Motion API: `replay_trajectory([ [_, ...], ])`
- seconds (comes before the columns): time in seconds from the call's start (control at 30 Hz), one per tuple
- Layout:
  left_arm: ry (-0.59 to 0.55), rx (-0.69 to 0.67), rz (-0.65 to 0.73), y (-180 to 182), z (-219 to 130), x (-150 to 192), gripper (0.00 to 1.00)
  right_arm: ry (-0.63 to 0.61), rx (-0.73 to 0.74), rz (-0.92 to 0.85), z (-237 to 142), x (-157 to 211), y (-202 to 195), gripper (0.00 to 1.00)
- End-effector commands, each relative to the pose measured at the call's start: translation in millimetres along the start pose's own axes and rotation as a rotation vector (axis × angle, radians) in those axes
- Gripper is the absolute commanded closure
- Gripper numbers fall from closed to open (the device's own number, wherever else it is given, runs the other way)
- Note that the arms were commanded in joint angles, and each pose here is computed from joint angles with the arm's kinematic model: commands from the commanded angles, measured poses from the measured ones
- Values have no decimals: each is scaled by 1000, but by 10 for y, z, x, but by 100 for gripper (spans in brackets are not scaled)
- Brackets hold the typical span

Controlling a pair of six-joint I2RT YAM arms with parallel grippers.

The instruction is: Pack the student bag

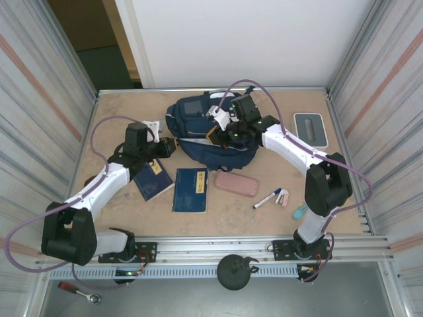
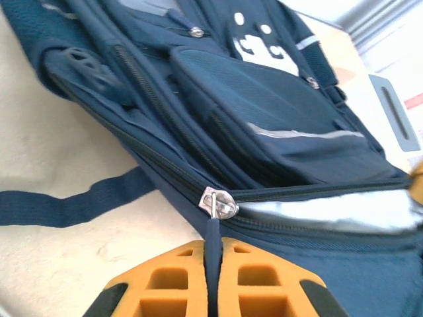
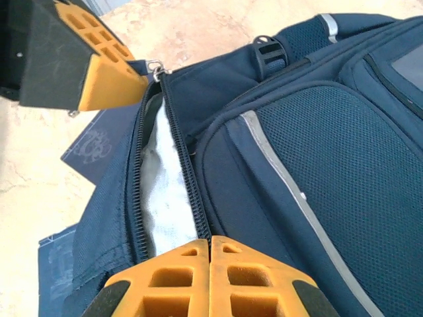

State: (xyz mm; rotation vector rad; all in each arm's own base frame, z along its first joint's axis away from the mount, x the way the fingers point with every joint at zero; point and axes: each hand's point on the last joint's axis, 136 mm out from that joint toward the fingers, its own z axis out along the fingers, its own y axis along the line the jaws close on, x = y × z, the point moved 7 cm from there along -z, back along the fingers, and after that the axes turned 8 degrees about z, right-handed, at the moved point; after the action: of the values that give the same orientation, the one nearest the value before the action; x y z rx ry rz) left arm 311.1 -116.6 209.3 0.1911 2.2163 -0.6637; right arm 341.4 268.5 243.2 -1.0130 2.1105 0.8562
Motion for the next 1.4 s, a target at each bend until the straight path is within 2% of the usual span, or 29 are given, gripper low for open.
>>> replay_trajectory([
  [0.0, -57, -168, -86, 345, -1, -187, 100, 25, 87, 17, -248, 74, -143, 100],
  [0.33, -37, -149, -95, 496, 242, -356, 100, 24, 129, 52, -342, 153, -247, 100],
  [1.03, 33, -170, -169, 1174, 993, -495, 100, -38, 56, 105, -428, 130, -222, 100],
  [1.2, 35, -176, -175, 1271, 1087, -534, 93, -39, 47, 115, -423, 128, -217, 100],
  [1.37, 26, -177, -182, 1255, 989, -529, 78, -40, 65, 147, -336, 101, -232, 100],
])
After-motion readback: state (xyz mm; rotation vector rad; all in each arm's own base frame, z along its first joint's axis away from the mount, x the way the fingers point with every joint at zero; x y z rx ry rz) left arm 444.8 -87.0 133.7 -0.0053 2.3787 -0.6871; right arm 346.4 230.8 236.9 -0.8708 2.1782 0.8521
